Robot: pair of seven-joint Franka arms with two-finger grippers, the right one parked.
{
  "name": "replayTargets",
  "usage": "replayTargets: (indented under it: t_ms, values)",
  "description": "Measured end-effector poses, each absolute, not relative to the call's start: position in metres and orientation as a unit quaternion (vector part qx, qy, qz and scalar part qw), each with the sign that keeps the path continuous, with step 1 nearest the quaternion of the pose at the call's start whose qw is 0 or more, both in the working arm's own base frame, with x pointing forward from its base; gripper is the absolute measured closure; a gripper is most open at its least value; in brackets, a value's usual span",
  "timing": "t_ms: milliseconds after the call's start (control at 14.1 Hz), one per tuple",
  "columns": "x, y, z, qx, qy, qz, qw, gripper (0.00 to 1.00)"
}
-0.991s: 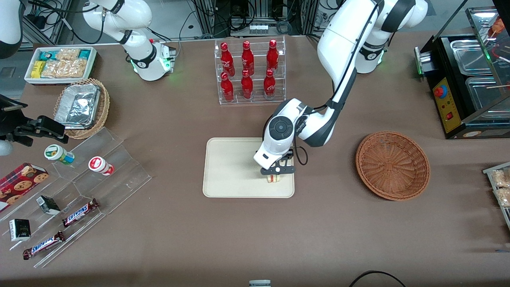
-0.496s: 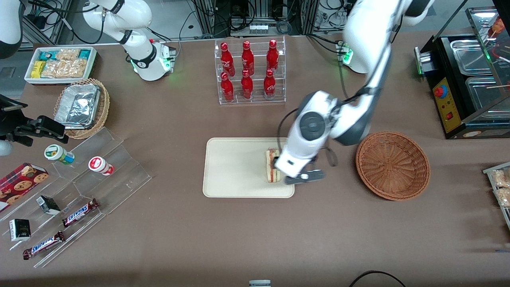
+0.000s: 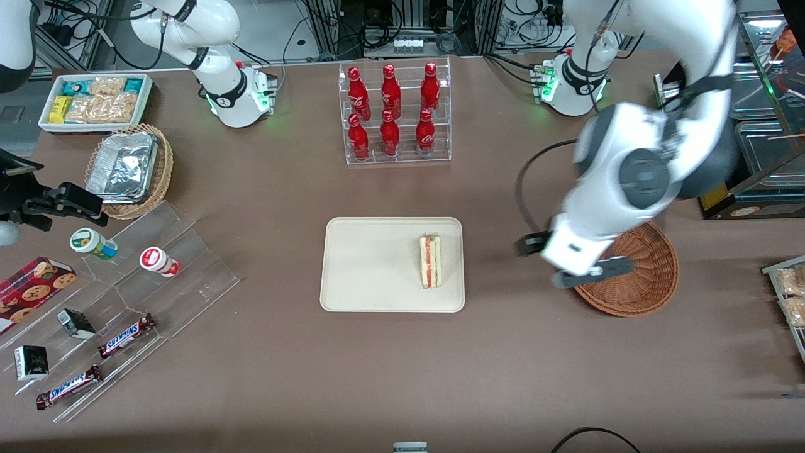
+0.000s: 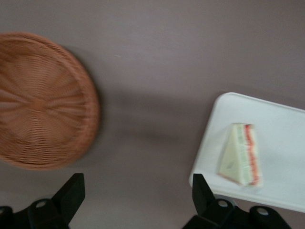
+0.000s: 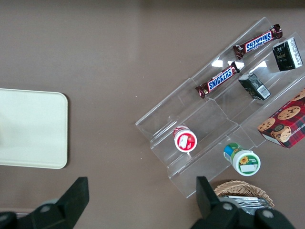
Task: Place sandwich from basket to tray
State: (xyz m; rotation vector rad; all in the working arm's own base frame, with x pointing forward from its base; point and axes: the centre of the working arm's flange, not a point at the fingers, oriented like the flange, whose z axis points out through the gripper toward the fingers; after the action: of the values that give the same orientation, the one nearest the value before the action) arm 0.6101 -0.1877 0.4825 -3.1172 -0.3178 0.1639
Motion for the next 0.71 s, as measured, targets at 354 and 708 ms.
replayTargets:
  t_ms: [354,708]
  values:
    - [0.582,-0.070,0.571,-0.994,-0.106,0.042,0.001,0.00]
    - [0.532,-0.040,0.638,-0.997,-0.073,0.036,-0.004,0.00]
